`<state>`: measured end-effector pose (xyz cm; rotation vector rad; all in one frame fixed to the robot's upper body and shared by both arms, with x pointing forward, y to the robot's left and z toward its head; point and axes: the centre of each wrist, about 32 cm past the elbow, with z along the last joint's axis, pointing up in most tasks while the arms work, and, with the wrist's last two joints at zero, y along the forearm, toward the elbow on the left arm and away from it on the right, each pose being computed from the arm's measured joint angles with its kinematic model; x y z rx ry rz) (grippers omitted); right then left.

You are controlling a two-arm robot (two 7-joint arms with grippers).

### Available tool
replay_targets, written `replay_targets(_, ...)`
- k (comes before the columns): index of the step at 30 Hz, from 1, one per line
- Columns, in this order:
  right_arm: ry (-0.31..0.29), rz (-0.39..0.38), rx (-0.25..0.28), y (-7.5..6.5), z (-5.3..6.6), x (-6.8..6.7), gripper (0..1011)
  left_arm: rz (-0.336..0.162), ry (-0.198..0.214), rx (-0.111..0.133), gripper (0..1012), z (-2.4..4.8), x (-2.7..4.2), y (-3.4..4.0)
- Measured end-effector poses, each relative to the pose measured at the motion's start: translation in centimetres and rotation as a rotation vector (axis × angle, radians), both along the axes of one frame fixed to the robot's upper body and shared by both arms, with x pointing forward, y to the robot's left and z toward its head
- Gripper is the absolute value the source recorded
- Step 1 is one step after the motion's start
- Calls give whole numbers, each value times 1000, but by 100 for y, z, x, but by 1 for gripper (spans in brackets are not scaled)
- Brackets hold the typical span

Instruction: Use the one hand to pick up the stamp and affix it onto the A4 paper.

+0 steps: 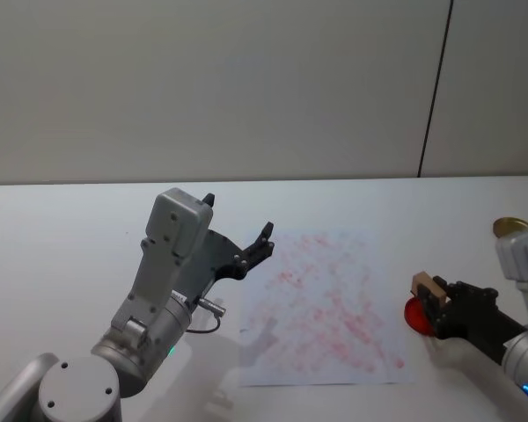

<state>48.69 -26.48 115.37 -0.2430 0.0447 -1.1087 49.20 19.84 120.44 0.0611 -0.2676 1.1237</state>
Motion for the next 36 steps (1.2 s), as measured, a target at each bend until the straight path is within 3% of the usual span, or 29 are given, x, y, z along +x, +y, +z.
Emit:
replay_targets(15,33,-10,4,-89,-52,52,222,0,0,0,993,0,0,0)
replay_targets(29,38,-12,15,-116,-45,81,651,0,0,0,993,0,0,0)
replay_targets(36,-3,-13,23,-113,9,82,861,0,0,0,993,0,0,0)
